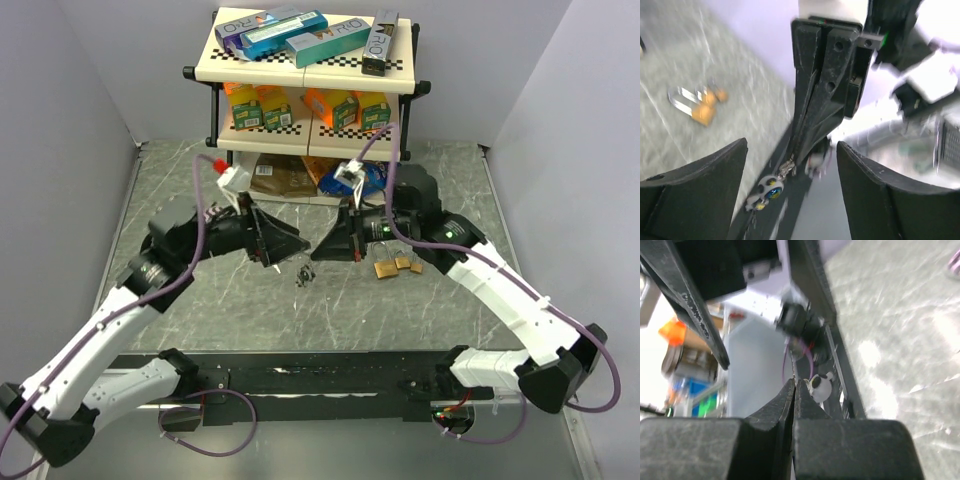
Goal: Unlock with the key
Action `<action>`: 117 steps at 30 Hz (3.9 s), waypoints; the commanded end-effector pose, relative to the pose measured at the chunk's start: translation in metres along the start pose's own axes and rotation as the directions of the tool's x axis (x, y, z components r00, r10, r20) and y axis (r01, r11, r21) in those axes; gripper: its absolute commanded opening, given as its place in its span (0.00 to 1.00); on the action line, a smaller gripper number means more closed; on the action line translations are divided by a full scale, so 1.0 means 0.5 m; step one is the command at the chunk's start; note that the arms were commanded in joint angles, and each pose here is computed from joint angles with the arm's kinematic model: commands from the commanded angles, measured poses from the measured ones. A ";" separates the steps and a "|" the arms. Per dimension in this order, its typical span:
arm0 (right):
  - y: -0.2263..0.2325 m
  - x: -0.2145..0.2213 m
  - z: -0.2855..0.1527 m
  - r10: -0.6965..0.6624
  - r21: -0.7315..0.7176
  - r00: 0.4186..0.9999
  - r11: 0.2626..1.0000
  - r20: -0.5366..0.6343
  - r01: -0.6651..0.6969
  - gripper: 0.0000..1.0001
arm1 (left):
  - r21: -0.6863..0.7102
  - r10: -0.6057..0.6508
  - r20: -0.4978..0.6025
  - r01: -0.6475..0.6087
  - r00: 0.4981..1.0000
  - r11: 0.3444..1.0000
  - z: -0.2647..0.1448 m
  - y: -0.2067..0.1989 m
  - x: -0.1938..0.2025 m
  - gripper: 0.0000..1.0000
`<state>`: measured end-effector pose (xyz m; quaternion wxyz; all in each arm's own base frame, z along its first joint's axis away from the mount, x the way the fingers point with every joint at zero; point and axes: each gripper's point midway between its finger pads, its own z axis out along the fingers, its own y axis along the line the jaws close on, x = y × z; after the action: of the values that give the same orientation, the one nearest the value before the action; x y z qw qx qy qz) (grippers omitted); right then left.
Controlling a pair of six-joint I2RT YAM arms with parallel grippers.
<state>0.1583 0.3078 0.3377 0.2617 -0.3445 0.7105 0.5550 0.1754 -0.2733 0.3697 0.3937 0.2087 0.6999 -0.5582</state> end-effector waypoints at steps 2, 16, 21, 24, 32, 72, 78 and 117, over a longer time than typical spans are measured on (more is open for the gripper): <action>0.063 -0.143 -0.034 -0.087 -0.011 0.938 0.995 0.335 0.097 0.00 | 0.104 -0.062 0.395 0.023 0.917 0.994 -0.021 -0.042 -0.128 0.75; 0.059 -0.173 -0.041 -0.044 0.007 0.912 0.999 0.408 0.045 0.00 | 0.186 -0.158 0.417 0.086 0.895 0.979 -0.016 -0.052 -0.134 0.56; 0.057 -0.172 -0.035 -0.029 -0.007 0.919 0.999 0.394 0.034 0.00 | 0.179 -0.168 0.411 0.101 0.896 0.979 -0.014 -0.049 -0.130 0.38; 0.057 -0.168 -0.035 -0.024 -0.007 0.921 1.000 0.388 0.029 0.00 | 0.170 -0.166 0.408 0.104 0.898 0.980 -0.012 -0.048 -0.131 0.33; 0.053 -0.154 -0.029 -0.015 -0.012 0.938 1.000 0.346 0.020 0.00 | 0.145 -0.159 0.386 0.110 0.909 0.983 -0.001 -0.037 -0.121 0.01; 0.048 -0.067 -0.057 -0.062 -0.064 0.986 0.995 0.157 0.073 0.25 | 0.237 -0.080 0.046 0.067 0.996 0.969 0.044 -0.071 -0.049 0.01; 0.047 -0.063 -0.055 -0.058 -0.067 0.987 0.995 0.150 0.069 0.23 | 0.242 -0.081 0.053 0.066 0.995 0.968 0.047 -0.072 -0.054 0.01; -0.213 -0.066 -0.260 0.033 0.527 0.884 0.792 0.466 -0.308 0.00 | -0.150 -0.190 0.086 0.202 0.978 0.968 0.251 0.174 -0.074 0.79</action>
<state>0.2541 0.2158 0.3163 0.3843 -0.1040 0.7856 0.4736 0.2738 -0.3428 0.3602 0.3751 0.1139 0.7086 -0.5868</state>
